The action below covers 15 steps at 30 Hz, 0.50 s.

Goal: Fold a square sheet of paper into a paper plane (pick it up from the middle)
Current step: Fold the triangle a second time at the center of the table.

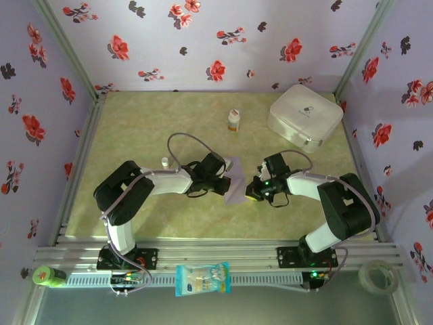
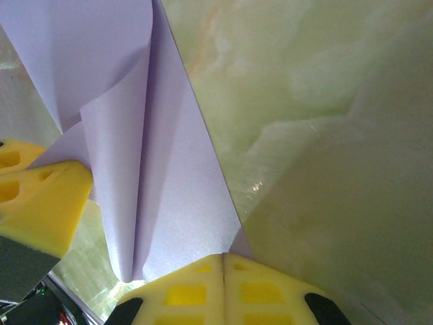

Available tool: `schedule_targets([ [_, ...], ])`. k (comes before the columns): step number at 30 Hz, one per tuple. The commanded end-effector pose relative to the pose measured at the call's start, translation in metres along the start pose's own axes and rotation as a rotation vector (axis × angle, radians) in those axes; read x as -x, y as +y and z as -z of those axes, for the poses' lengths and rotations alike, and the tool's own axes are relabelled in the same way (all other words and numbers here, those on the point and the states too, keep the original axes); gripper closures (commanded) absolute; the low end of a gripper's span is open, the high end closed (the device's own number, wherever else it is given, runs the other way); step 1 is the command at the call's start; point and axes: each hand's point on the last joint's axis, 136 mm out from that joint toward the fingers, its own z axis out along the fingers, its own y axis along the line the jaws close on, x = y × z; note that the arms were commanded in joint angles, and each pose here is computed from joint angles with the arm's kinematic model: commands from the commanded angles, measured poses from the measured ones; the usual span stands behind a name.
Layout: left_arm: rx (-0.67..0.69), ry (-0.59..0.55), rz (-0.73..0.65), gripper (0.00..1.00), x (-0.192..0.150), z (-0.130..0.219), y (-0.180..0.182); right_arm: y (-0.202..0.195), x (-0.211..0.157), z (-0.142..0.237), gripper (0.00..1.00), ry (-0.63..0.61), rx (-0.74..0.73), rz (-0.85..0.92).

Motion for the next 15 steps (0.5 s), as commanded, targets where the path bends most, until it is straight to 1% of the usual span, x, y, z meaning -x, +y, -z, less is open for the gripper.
schedule_targets([
  [1,0.039,0.009,-0.02,1.0,0.0034,-0.0029,0.008,-0.0272,-0.0099,-0.0018,0.99,0.019,-0.116,-0.037],
  [11,0.051,0.018,-0.027,1.0,0.0058,-0.0038,0.0087,-0.0282,-0.01,-0.0022,0.99,0.019,-0.121,-0.037],
  [15,0.06,0.031,-0.02,1.0,0.0019,-0.0044,0.011,-0.0278,-0.0095,-0.0021,0.99,0.019,-0.12,-0.037],
])
